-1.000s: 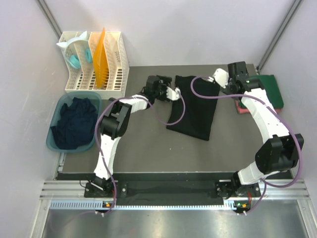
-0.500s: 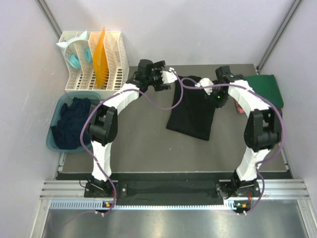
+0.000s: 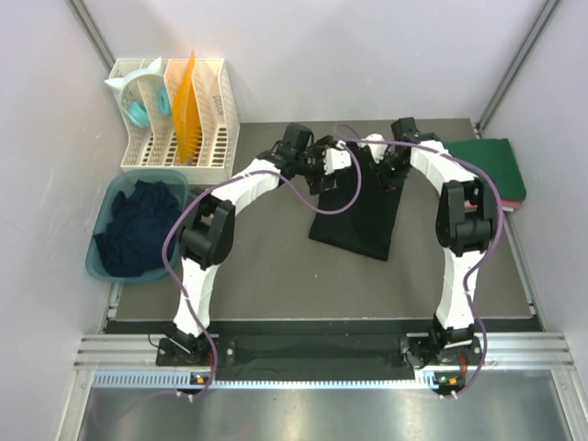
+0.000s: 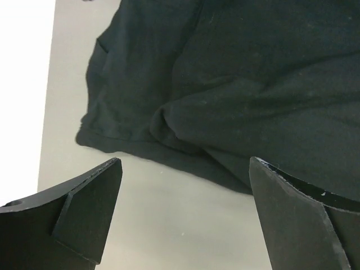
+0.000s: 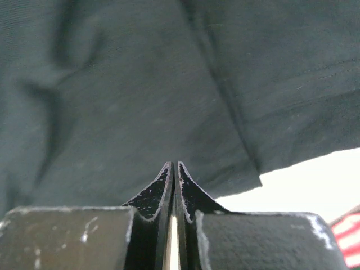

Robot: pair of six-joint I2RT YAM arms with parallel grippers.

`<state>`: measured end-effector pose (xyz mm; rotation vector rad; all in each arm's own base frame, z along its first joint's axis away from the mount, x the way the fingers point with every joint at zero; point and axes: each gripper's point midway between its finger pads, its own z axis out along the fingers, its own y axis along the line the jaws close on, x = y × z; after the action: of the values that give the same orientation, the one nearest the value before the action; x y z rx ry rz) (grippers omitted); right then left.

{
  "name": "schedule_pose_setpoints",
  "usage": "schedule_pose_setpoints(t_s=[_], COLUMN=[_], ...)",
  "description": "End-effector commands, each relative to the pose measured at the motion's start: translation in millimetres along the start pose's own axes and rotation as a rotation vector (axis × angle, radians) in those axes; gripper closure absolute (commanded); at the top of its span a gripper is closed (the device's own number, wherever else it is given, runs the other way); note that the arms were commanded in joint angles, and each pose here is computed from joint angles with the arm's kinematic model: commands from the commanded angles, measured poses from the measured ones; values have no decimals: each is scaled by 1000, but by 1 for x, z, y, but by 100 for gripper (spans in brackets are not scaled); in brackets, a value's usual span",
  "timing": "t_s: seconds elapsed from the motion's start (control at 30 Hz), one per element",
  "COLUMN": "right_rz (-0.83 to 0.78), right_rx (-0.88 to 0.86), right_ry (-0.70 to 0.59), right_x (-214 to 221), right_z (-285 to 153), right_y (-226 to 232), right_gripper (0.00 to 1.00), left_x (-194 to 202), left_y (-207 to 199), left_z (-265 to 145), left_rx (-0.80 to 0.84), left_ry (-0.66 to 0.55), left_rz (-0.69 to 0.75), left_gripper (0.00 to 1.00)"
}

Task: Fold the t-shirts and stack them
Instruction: Fold the folded rectangular tshirt in 1/3 of the way

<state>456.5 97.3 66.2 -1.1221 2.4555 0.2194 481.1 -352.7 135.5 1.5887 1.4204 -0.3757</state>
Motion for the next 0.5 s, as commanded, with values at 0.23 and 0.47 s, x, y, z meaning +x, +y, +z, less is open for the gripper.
schedule_pose_setpoints(t_s=[0.23,0.47], right_rz=[190,217], right_rx=[18,18], right_ry=[-73,-76], right_x=[2,8], right_z=[4,5], right_y=[-33,-34], right_gripper=[100,100], left_x=[-36,-39], left_y=[36,53], left_z=[0,4], left_rx=[21,-21], left_ry=[-193,-234], left_rz=[-190,-293], left_gripper=[12,100])
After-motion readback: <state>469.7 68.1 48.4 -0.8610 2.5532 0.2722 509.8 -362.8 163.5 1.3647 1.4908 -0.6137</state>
